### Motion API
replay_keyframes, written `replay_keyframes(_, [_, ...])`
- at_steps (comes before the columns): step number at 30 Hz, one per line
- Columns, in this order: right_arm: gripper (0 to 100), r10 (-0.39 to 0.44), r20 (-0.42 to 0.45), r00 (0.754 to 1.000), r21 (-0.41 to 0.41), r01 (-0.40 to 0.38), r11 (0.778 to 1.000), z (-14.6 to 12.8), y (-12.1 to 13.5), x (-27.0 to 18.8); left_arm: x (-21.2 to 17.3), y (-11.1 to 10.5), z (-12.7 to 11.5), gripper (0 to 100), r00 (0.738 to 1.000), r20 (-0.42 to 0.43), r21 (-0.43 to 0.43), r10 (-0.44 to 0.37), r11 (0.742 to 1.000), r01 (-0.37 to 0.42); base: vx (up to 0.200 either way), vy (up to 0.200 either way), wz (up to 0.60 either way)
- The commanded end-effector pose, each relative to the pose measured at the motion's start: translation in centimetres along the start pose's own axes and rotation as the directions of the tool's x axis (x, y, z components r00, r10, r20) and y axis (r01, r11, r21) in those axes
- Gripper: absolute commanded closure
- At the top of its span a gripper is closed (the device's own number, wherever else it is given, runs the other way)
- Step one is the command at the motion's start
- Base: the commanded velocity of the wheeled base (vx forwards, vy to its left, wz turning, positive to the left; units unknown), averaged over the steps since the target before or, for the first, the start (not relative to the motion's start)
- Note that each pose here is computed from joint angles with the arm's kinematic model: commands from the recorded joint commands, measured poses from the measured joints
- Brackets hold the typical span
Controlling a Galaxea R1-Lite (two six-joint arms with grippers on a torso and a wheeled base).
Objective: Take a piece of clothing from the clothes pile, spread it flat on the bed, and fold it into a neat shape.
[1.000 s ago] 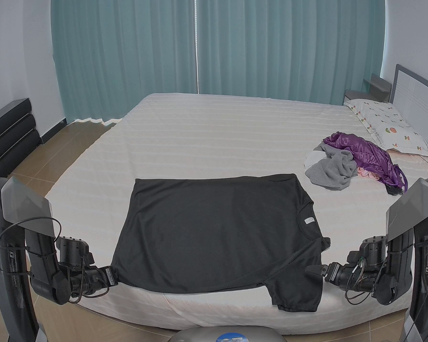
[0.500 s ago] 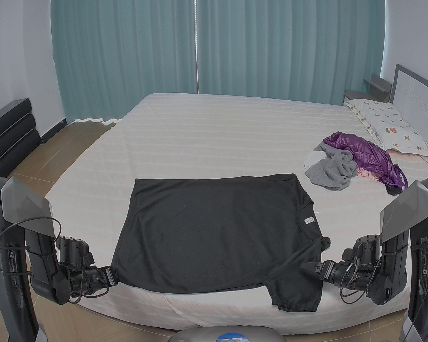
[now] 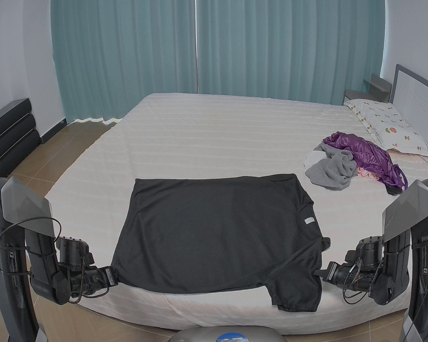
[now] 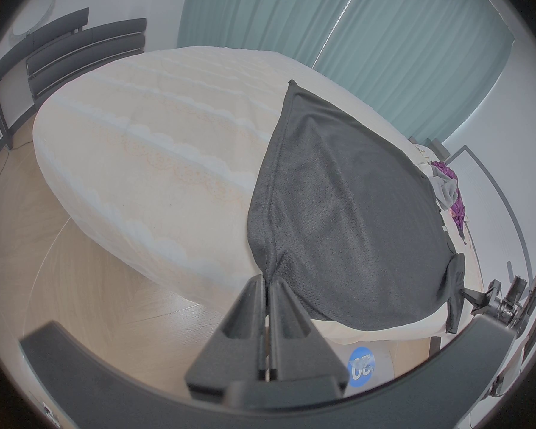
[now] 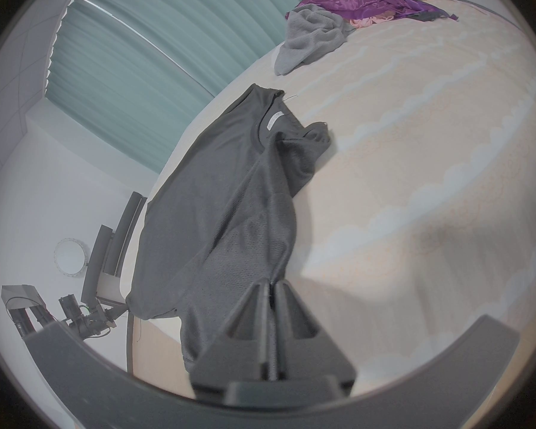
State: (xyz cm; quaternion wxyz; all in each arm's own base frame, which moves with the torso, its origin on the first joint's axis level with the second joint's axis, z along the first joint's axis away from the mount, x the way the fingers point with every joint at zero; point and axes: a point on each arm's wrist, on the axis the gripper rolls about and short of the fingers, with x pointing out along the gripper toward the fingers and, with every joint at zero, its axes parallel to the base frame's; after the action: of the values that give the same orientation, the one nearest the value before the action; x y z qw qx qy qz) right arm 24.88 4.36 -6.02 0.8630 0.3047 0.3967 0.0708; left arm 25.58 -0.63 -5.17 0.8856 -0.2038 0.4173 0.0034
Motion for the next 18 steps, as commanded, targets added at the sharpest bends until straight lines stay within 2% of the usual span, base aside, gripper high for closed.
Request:
replay_keyframes(1, [100,-0.011,0.018,1.0,0.011,0.01,1.0,0.3,-0.5,-0.3,0.0,0.0,0.0,100,1.0,0.001,-0.001,-0.001,1.0,0.001,0.0,0.0,0.0])
replay_keyframes(13, [100,-0.025,0.025,0.999,0.014,0.025,1.0,0.6,-0.9,-2.7,-0.7,-0.1,0.6,100,1.0,0.03,0.0,-0.005,1.0,0.005,0.0,0.0,0.0])
replay_keyframes(18, [100,0.012,-0.027,1.0,0.006,-0.012,1.0,0.2,-1.1,-4.6,-1.2,-0.1,0.9,100,0.999,0.046,0.004,-0.006,1.0,0.006,0.0,0.0,0.0])
